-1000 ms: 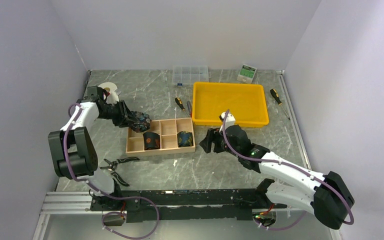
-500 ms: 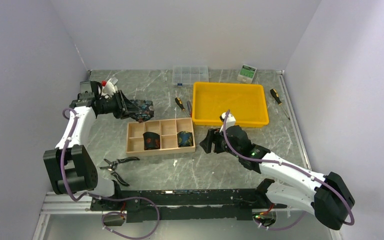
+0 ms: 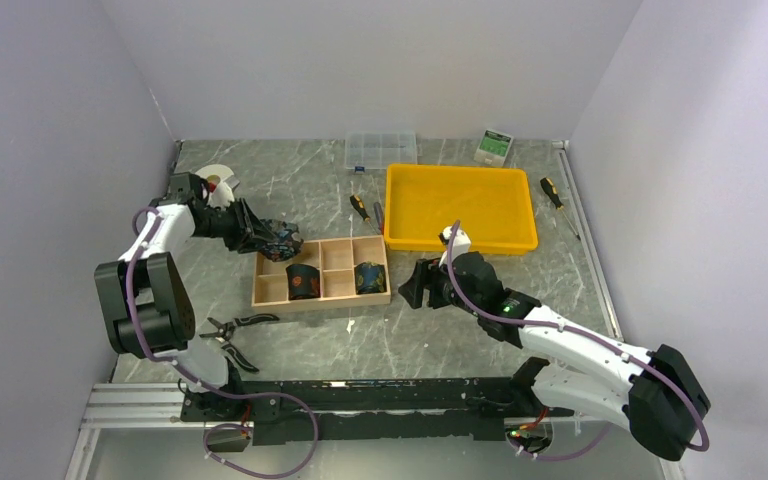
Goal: Roll the ties
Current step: Place the tie in the storage box.
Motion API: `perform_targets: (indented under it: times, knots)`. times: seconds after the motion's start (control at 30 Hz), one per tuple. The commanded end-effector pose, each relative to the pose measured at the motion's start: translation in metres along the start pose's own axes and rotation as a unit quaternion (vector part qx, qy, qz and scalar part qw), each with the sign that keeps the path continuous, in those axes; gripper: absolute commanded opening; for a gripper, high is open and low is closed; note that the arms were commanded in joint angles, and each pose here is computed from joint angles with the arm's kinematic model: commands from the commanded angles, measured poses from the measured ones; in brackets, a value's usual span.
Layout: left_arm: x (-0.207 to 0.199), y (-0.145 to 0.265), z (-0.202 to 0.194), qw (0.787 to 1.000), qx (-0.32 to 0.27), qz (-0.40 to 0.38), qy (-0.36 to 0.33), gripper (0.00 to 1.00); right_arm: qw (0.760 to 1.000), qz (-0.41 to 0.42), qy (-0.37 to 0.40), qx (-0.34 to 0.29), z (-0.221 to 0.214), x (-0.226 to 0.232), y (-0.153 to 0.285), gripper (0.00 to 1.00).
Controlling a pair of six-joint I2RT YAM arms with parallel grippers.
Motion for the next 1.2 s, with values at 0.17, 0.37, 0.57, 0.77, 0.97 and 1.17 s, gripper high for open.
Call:
perform_targets:
  times: [0.17, 0.37, 0.57, 0.77, 0.97, 1.17]
  knots:
    - [0.031, -0.017, -0.014, 0.997, 0.052, 0.052, 0.004, 0.03, 0.999, 0.033, -0.003, -0.026, 0.010, 0.013, 0.004, 0.73]
    - [0.041, -0.016, -0.014, 0.993, 0.072, 0.094, 0.007, 0.03, 0.999, 0.032, -0.003, -0.028, 0.010, 0.012, 0.005, 0.73]
    - [0.055, -0.013, -0.016, 0.983, 0.090, 0.159, 0.007, 0.03, 0.999, 0.028, -0.003, -0.030, 0.011, 0.011, 0.005, 0.73]
    - [0.065, -0.005, -0.013, 0.970, 0.104, 0.221, -0.002, 0.03, 0.999, 0.023, -0.003, -0.032, 0.011, 0.010, 0.005, 0.73]
    - [0.069, -0.003, -0.016, 0.960, 0.123, 0.253, -0.013, 0.03, 0.999, 0.025, -0.004, -0.027, 0.010, 0.010, 0.002, 0.73]
    - [0.039, -0.001, -0.003, 0.974, 0.086, 0.208, -0.032, 0.03, 0.999, 0.025, -0.005, -0.025, 0.008, 0.010, 0.002, 0.73]
Point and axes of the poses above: each gripper's point midway between its finger pads, its own y axis back along the fingers, its own x axis along the line the jaws close on, z = x × y, the point moved 3 cm from there along y, back along the fingers, and after that the axes turned 8 degrees about -y, right-handed, at the moved point
